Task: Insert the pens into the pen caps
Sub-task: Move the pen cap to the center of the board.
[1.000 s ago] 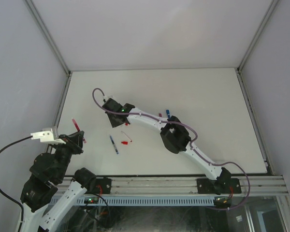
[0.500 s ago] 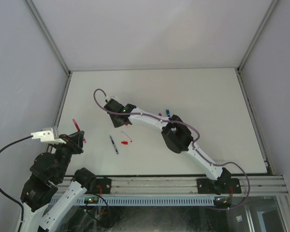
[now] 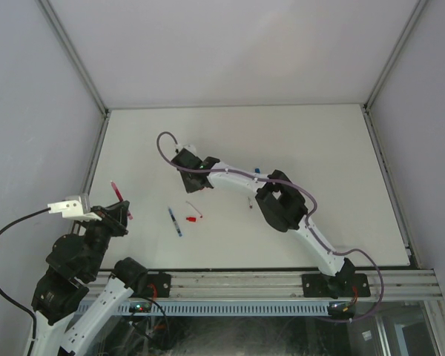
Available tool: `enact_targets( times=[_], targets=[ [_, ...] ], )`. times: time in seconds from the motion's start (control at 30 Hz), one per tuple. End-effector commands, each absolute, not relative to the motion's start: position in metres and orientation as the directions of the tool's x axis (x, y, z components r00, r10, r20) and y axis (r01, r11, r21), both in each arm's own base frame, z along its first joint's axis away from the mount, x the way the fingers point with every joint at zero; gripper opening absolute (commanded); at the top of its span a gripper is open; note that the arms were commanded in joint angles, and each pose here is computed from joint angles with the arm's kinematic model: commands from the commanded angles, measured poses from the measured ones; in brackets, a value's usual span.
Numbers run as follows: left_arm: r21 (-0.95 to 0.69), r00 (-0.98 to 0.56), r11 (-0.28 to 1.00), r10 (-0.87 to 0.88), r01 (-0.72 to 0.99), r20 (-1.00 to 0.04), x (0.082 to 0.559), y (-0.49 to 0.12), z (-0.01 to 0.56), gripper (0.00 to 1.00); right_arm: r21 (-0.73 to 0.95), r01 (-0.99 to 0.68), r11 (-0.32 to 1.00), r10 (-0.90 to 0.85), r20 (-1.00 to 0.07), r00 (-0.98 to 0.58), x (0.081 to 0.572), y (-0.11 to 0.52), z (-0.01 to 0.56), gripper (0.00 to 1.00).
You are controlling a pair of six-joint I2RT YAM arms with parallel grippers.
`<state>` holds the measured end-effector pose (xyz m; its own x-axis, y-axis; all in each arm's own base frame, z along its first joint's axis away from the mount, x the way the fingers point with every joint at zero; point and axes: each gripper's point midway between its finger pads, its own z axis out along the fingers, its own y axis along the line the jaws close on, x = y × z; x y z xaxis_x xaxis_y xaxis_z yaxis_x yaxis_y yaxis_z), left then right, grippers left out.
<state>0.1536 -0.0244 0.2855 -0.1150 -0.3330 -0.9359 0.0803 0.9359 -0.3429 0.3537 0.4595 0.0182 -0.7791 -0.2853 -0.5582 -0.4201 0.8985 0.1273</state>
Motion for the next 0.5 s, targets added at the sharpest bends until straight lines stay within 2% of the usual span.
enact_targets(
  times=[0.0, 0.47],
  targets=[
    [-0.336, -0.110, 0.939, -0.327, 0.073, -0.938, 0.159, -0.026, 0.288, 0.00, 0.066, -0.373, 0.925, -0.283, -0.536, -0.796, 0.353, 0.428, 0.019, 0.14],
    [-0.336, -0.111, 0.939, -0.327, 0.072, -0.938, 0.160, -0.026, 0.288, 0.00, 0.040, -0.380, 0.924, -0.312, -0.495, -0.811, 0.316, 0.383, 0.014, 0.12]
  ],
)
